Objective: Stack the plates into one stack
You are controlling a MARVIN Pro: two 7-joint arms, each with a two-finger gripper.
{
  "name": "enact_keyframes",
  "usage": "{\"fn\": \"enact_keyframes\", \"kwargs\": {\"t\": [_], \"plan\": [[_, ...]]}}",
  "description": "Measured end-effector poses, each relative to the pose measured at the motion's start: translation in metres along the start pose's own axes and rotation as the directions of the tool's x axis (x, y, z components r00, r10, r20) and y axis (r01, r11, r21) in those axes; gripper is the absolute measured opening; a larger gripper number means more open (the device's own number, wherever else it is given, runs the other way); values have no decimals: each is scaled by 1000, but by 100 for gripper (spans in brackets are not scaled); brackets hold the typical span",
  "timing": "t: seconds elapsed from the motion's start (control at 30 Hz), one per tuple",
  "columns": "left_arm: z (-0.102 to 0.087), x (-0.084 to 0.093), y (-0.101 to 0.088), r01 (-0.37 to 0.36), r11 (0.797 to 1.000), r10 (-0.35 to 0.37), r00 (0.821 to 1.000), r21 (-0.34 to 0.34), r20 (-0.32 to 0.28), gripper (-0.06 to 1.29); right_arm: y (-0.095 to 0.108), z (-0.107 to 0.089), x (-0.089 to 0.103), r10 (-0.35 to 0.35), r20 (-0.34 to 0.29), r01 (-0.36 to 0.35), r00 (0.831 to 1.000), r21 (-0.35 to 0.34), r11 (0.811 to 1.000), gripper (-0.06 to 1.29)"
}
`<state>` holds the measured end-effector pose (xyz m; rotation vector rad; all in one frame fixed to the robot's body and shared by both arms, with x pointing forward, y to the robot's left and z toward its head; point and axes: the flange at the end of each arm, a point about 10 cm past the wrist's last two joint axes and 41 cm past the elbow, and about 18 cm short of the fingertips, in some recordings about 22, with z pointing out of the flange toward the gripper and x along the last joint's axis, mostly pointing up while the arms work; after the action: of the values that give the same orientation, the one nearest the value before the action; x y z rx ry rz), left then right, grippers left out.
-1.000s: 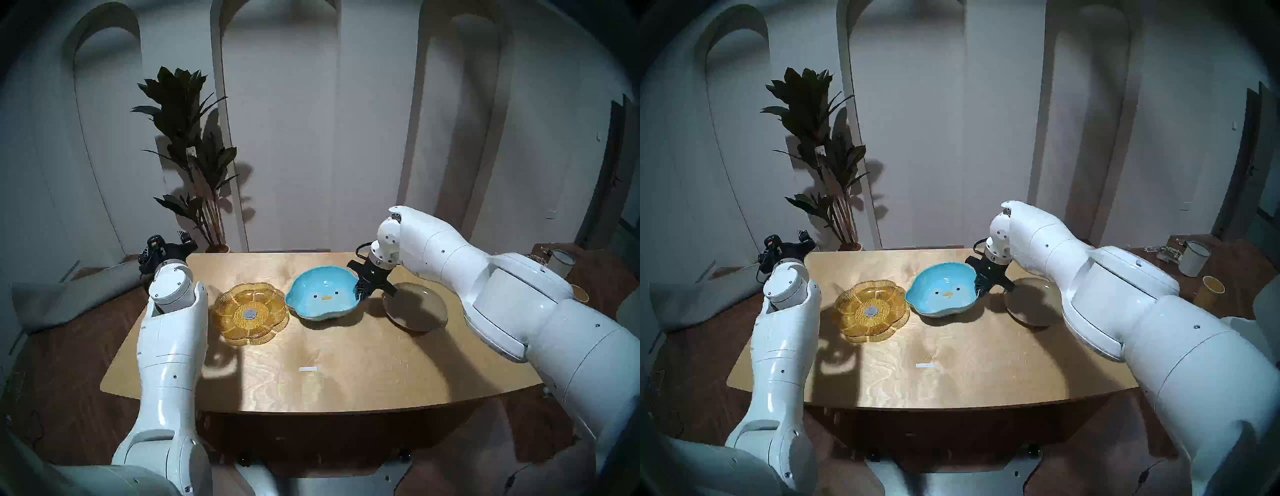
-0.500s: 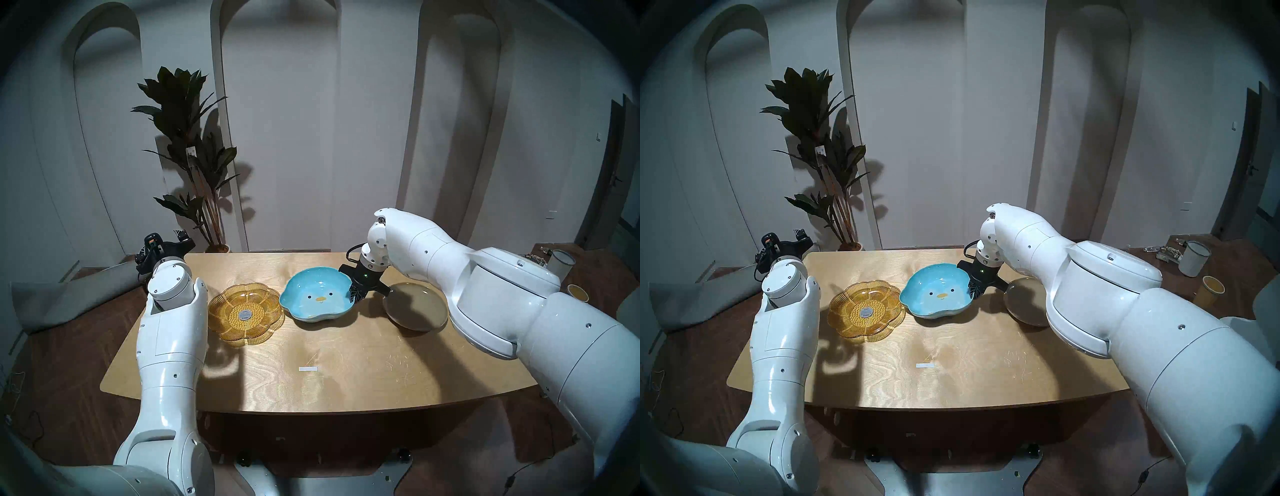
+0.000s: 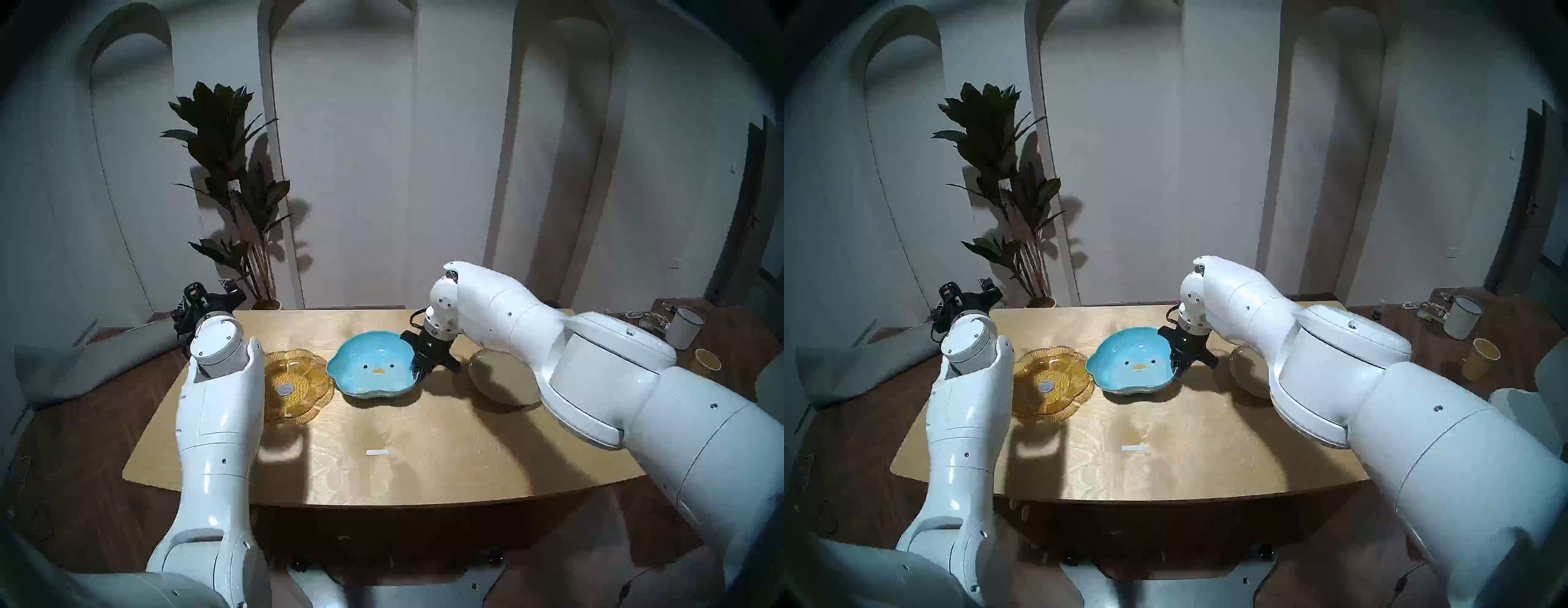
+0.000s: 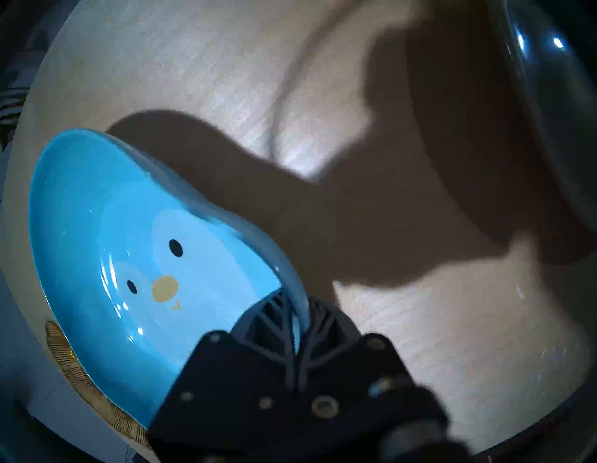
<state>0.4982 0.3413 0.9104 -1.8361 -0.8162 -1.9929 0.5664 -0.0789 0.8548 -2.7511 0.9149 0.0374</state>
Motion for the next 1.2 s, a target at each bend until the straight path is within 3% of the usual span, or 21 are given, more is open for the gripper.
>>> {"fn": "enact_keyframes", "kwargs": {"t": [0.3, 0.63, 1.2], "plan": [[-1, 5, 6, 19, 1000, -18, 1000, 21, -11, 126, 2, -4, 6, 88, -44, -88, 995, 2, 996, -3], [11, 24, -8, 52, 994, -47, 998, 98, -46, 126, 18, -12, 27, 182, -105, -182, 978, 5, 983, -3], [16, 20, -19, 61, 982, -56, 998, 180, -32, 126, 13, -5, 25, 227, -113, -213, 967, 124, 969, -3]]}}
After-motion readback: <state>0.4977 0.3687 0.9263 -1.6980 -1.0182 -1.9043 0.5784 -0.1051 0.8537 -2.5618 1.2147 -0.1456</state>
